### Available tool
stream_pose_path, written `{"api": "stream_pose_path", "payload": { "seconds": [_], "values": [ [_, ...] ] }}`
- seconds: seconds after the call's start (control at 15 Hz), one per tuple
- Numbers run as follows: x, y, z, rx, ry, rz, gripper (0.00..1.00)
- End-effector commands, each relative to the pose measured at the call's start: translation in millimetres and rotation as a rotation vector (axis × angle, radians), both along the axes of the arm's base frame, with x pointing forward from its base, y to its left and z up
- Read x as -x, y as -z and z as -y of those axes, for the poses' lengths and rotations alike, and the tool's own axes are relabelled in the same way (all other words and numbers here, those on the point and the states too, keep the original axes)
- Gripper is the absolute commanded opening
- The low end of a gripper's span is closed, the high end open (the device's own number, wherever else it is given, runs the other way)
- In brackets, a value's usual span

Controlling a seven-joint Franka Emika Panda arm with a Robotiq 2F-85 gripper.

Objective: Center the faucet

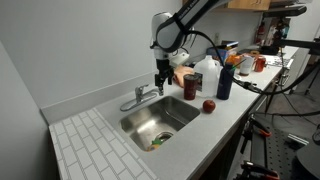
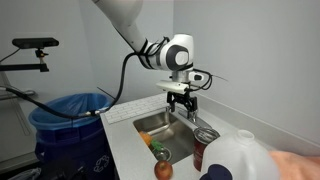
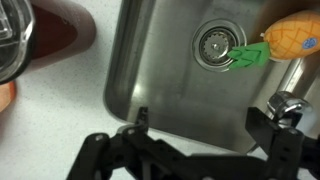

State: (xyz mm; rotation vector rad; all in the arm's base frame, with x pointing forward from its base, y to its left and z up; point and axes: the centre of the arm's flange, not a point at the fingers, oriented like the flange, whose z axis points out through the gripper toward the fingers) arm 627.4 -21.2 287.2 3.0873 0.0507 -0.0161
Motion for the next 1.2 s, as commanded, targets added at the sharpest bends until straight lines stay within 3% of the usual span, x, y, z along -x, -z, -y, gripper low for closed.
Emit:
{"api": "stream_pose_path", "payload": {
  "seconds": [0.0, 0.27, 0.6, 1.13],
  "values": [
    [6, -14, -16, -0.022, 0.023, 0.021, 1.00],
    [9, -26, -4, 0.057, 0.040, 0.048, 1.00],
    [16, -67, 2, 0.124, 0.070, 0.086, 1.00],
    [44, -145, -6, 0.079, 0.117, 0.150, 1.00]
  ]
}}
